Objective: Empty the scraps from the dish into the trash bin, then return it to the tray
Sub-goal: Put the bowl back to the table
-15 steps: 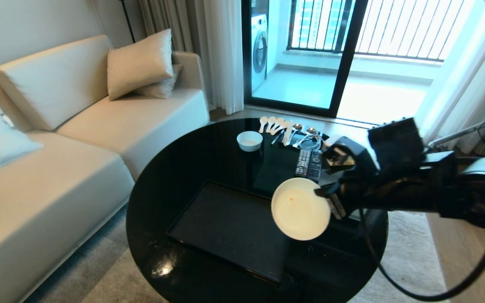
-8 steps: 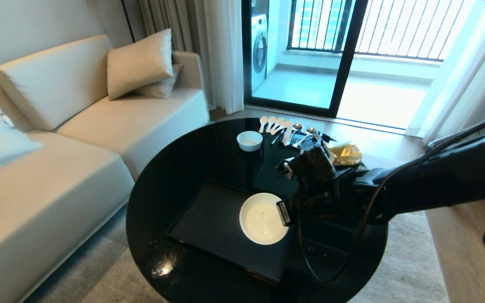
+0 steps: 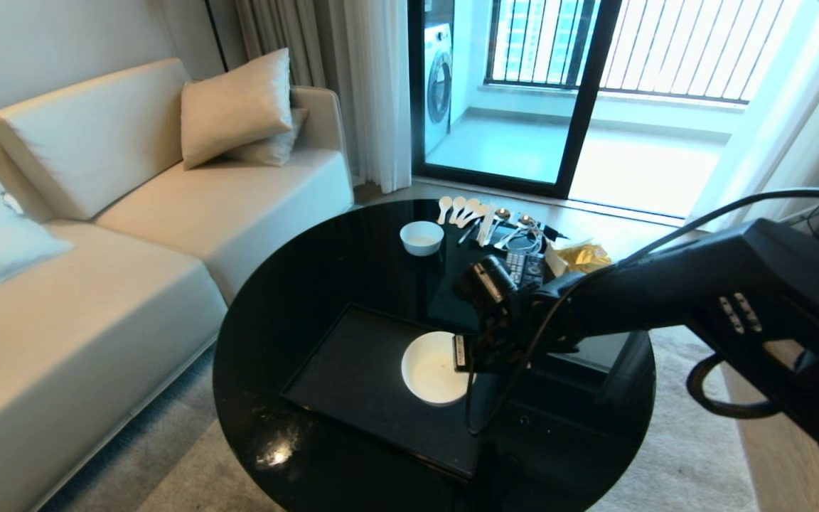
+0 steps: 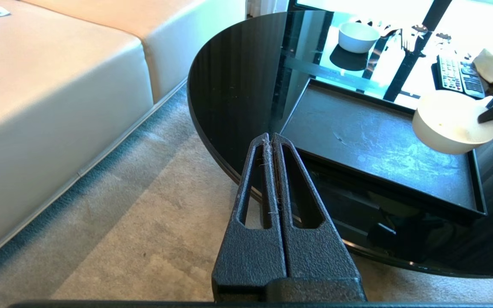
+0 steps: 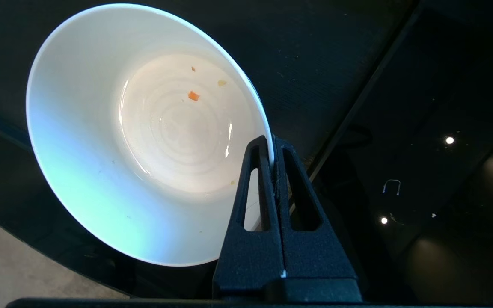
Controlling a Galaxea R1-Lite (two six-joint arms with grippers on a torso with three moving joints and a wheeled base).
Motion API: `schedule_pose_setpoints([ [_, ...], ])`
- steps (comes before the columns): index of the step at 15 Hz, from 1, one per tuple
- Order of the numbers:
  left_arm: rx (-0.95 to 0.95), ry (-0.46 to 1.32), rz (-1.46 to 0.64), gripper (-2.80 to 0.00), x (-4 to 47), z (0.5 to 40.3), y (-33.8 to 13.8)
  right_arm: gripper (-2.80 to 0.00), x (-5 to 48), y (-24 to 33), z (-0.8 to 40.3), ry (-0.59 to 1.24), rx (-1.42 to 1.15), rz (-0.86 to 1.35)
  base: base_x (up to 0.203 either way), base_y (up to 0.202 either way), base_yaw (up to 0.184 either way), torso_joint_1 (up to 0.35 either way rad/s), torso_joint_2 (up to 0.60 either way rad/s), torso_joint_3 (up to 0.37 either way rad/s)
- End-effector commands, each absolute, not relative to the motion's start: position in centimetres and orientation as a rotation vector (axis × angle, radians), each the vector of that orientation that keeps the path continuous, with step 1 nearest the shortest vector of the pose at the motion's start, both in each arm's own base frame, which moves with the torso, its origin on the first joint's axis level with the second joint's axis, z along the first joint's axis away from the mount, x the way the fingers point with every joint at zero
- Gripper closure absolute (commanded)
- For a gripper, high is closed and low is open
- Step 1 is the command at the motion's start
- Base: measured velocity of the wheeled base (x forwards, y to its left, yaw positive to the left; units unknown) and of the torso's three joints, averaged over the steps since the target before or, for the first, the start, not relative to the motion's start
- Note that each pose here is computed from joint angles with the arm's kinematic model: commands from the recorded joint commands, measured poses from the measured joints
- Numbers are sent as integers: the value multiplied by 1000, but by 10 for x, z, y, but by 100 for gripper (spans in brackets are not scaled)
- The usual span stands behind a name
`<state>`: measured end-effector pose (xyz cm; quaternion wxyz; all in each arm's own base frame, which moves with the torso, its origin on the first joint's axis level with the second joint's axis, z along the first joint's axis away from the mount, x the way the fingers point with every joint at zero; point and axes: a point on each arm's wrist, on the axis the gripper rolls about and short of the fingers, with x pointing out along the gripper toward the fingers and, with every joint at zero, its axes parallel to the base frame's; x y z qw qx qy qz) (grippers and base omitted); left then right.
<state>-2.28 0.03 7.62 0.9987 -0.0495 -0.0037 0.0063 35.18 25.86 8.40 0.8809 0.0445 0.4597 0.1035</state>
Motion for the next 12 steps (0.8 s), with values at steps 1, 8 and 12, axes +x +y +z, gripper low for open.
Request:
schedule_pose_setpoints([
  [1,-100,-7,13,0,-23,76,0,0,358,262,62,995,89,192,0,0,0,0,0,0],
  [8,-100,-7,13,0,-23,76,0,0,372,251,37,1033,147,109,0,0,0,0,0,0],
  [12,-100,-8,13,0,-23,76,0,0,376,243,37,1032,156,89,0,0,0,0,0,0],
])
